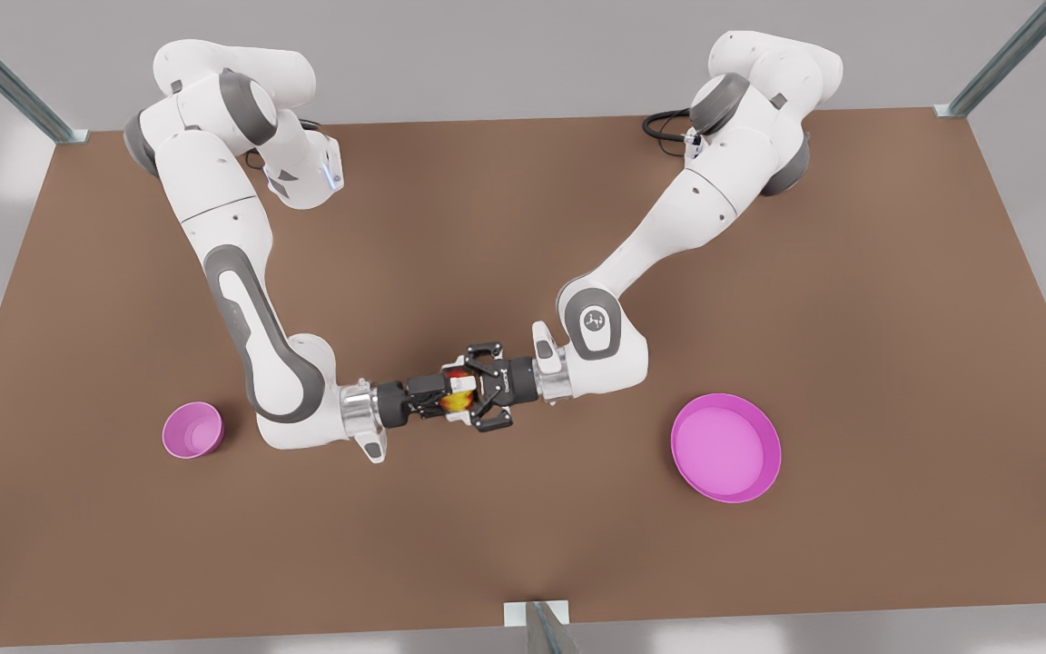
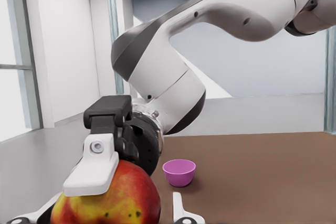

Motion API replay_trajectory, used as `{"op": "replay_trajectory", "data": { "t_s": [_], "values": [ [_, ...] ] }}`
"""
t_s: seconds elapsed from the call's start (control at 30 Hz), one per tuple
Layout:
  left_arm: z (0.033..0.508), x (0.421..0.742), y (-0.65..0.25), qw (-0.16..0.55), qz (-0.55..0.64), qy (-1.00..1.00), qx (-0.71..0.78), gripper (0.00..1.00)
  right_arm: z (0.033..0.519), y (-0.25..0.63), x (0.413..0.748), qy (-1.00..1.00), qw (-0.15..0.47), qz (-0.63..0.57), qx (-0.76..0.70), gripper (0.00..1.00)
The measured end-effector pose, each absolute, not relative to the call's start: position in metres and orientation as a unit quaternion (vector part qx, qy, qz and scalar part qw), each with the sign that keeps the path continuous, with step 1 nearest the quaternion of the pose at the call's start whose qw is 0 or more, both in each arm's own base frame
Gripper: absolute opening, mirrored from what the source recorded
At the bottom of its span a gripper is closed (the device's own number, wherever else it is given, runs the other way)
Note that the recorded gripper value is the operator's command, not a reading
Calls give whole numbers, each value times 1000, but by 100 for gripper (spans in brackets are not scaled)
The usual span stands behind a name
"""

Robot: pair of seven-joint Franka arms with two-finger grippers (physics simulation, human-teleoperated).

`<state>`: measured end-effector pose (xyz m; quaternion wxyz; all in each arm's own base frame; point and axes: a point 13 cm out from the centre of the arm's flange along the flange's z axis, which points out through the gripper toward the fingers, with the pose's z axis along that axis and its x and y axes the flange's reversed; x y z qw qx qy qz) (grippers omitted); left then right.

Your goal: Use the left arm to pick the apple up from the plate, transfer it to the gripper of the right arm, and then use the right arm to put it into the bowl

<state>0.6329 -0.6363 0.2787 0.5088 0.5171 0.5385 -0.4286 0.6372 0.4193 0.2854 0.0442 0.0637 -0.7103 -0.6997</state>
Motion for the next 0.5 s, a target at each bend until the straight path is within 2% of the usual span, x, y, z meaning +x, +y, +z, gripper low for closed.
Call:
{"op": "replay_trajectory", "data": {
  "t_s": [0.13,0.37,0.5],
  "values": [
    [279,633,-636,508,-429,539,517,99,285,417,639,-711,41,-699,63,69],
    [278,634,-635,508,-428,540,517,99,282,358,668,-722,15,-690,52,69],
    [263,655,-597,502,-416,558,513,100,276,306,687,-737,-5,-674,44,69]
  ]
}}
